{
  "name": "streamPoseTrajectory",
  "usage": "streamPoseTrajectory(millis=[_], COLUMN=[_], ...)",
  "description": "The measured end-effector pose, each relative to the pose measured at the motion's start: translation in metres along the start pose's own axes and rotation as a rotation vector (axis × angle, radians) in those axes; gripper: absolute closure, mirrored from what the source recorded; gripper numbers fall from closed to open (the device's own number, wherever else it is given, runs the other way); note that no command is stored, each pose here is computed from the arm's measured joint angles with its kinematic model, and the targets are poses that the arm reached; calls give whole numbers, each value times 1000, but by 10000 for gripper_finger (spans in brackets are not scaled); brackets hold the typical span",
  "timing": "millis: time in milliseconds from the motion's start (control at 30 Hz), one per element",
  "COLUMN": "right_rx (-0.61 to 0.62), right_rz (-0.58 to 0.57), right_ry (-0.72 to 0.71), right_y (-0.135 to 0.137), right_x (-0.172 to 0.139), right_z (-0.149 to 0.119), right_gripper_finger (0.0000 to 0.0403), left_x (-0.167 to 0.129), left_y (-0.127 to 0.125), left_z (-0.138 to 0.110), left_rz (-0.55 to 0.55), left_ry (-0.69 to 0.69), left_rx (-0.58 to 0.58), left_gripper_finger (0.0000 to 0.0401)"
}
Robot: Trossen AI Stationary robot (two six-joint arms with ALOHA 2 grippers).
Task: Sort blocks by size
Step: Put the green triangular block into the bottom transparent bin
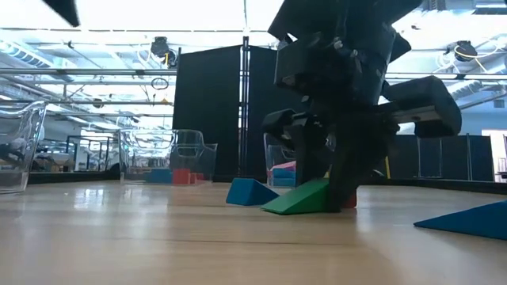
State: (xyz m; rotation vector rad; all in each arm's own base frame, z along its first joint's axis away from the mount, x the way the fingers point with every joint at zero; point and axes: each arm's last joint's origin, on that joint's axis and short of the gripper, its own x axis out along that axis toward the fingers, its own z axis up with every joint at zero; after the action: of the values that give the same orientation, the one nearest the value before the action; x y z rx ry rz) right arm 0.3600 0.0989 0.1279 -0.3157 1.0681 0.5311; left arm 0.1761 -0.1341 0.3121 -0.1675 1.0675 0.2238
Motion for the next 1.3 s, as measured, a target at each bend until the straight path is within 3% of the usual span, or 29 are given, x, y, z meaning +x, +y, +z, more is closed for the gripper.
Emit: streamPoseTrajectory(millis=[300, 600, 833, 1100, 1300], right_rx=[30, 60, 39, 134, 166], right_rz=[101, 217, 323, 247, 265], right_ry=[-38, -149, -328, -541, -669], right_y=[0, -8, -22, -48, -50], right_x=[-5, -13, -18, -20, -24], right_z=[0, 5, 12, 4, 9], right_gripper_finger=[264, 279, 277, 276, 276], left_x=[9, 52, 84, 100, 116], left_y=[-16, -45, -63, -73, -83], left_z=[21, 35, 37, 40, 45], left_rz=[30, 81, 119, 168, 179], left_ry=[-234, -246, -235, -280, -310], left_rx=[308, 570, 679, 700, 848], left_gripper_finger=[122, 122, 122, 122, 122])
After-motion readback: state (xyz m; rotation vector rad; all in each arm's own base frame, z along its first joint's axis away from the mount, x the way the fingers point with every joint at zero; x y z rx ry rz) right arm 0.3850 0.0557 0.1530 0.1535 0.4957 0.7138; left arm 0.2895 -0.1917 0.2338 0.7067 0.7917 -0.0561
